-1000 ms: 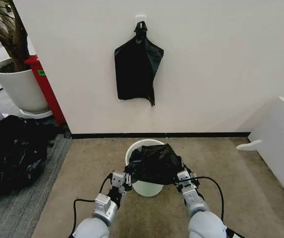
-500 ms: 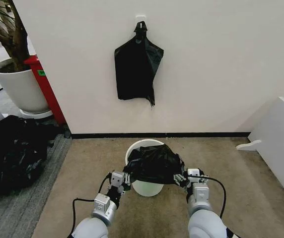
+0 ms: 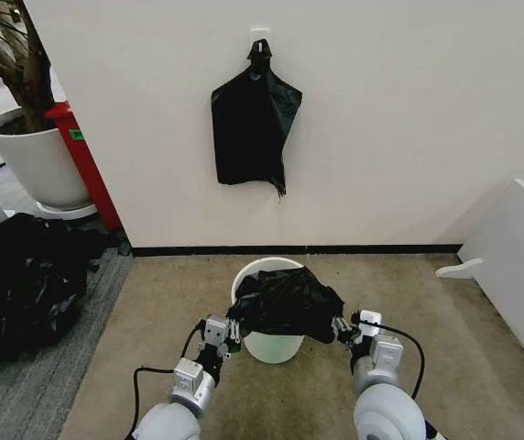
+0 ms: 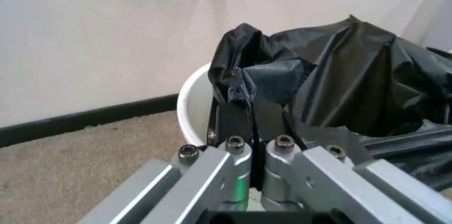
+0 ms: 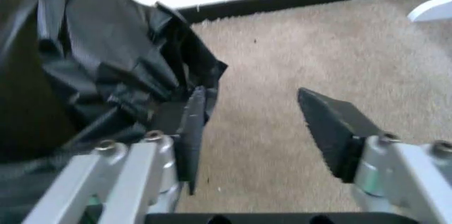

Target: Place the garbage bag over the trash bin.

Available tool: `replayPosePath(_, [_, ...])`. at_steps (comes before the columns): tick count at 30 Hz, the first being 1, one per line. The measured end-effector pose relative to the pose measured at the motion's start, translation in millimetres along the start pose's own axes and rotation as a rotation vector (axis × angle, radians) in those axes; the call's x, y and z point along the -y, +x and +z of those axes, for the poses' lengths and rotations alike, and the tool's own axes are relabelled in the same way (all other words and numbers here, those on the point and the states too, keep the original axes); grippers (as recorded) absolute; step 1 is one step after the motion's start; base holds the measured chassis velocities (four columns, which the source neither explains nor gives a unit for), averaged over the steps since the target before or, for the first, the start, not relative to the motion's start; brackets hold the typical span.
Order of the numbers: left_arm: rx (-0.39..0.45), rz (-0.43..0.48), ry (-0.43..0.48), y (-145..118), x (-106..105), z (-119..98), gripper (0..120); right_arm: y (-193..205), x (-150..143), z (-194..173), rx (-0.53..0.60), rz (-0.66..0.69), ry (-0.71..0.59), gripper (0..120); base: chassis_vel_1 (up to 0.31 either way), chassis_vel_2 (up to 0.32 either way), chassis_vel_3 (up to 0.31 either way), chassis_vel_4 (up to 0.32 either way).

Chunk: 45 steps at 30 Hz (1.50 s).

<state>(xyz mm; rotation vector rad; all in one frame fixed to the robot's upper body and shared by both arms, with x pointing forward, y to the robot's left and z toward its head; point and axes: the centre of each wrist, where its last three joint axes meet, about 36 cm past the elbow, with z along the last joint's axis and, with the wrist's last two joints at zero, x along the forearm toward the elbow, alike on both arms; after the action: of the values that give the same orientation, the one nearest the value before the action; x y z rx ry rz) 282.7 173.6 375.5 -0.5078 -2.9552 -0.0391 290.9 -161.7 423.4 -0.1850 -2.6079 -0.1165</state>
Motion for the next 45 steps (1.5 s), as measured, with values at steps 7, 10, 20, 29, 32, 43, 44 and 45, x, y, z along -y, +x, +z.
replayPosePath(7, [0.006,-0.007,-0.002,-0.2,-2.0,-1.7,0,2.1,-4.9,0.2,-0.032,-0.024,0.021,27,0.0,0.0,0.0,0.0])
replayPosePath(10, [0.016,-0.01,0.006,-2.2,-2.1,-4.3,0,0.6,-7.5,-6.1,-0.06,-0.039,0.037,12,0.0,0.0,0.0,0.0])
replayPosePath(20, [0.075,-0.018,0.041,-12.7,-5.8,-12.5,0,13.4,-8.5,-26.1,-0.199,-0.1,0.087,0,0.0,0.0,0.0,0.0])
replayPosePath(29, [0.101,-0.021,0.056,-17.2,-8.1,-16.5,0,23.6,1.3,-35.1,0.0,-0.065,0.118,0,0.0,0.0,0.0,0.0])
replayPosePath(32, [0.097,-0.023,0.056,-17.1,-8.4,-14.8,0,29.6,4.4,-36.1,0.073,-0.078,0.104,0,0.0,0.0,0.0,0.0])
replayPosePath(43, [0.091,-0.012,0.034,-3.8,-8.0,-12.1,0,58.0,7.2,4.7,0.243,-0.171,0.207,0,0.0,0.0,0.0,0.0])
replayPosePath(44, [0.09,-0.012,0.023,-1.0,-9.0,-11.4,0,61.0,7.1,9.0,0.248,-0.18,0.223,0,0.0,0.0,0.0,0.0])
replayPosePath(45, [0.088,-0.013,0.004,2.2,-10.6,-9.7,0,64.1,6.8,15.0,0.25,-0.189,0.243,0,0.0,0.0,0.0,0.0])
